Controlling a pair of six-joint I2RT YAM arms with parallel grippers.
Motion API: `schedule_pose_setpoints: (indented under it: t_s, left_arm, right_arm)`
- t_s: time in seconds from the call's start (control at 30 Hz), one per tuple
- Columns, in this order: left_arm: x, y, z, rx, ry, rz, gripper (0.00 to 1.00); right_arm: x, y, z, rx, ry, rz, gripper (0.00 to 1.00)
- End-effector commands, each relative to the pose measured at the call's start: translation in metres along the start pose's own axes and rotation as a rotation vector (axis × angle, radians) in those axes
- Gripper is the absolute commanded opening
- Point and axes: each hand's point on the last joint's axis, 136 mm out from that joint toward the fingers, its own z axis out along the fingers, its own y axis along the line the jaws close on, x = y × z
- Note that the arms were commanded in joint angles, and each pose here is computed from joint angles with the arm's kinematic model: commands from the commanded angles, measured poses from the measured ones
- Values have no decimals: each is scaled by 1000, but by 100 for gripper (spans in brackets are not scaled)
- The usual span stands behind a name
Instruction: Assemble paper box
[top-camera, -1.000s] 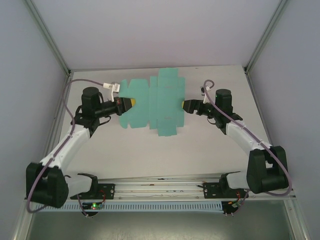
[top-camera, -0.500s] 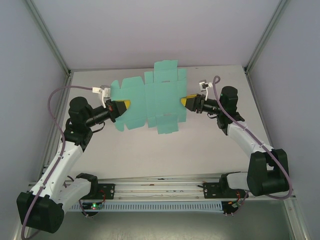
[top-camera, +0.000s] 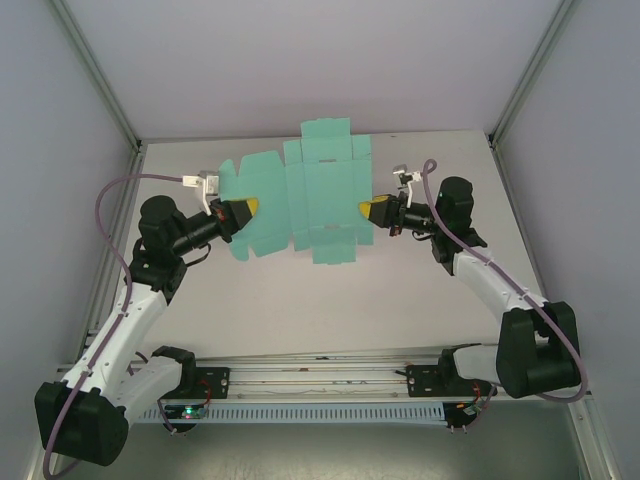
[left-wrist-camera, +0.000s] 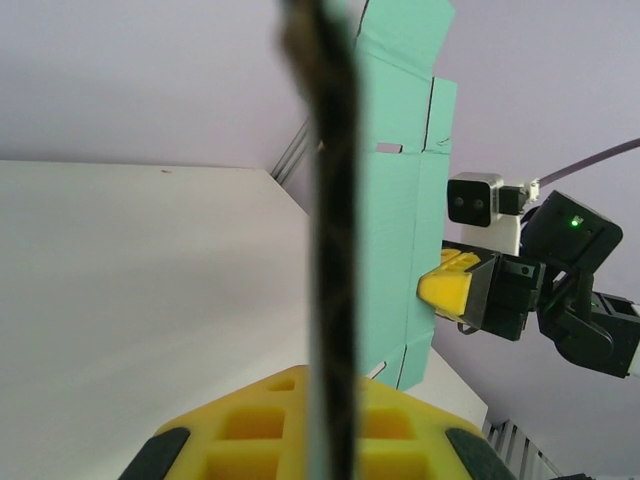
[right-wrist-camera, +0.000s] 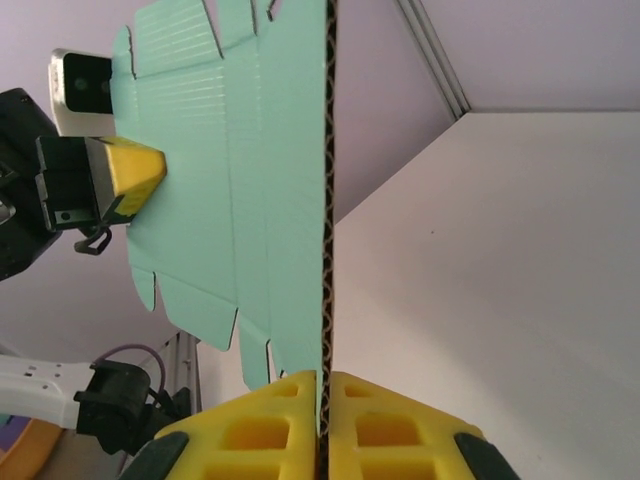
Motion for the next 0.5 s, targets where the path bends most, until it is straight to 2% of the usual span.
schedule_pose_setpoints:
  t_s: [0.0,0.1,0.13,0.17,0.2,0.27,0.4,0.47]
  left_arm:
    - [-12,-10,0,30,-51,40,0]
    - [-5,-1,0,-13,-32,27,0]
    - [-3,5,-1,-46,-26,19,14]
    - [1,15,-2,-99,-18,3,51]
    - [5,28,-6,-174,-12,-18,97]
    - [14,59,-19,-366,-11,-57,100]
    - [33,127,-71,-851,-17,-156,100]
    - [44,144,-88,-988,20,-182,100]
  right_arm:
    - [1,15,3,-36,10,-93,0]
    - [-3,1,3,82,0,-106,0]
    - [-1,-9,2,152,12,-105,0]
    - [0,-19,0,235,36,-114,0]
    - [6,-30,-2,321,78,-131,0]
    - [21,-45,-3,435,178,-181,0]
    - [57,-72,-1,534,379,-188,0]
    - [73,-89,2,572,467,-180,0]
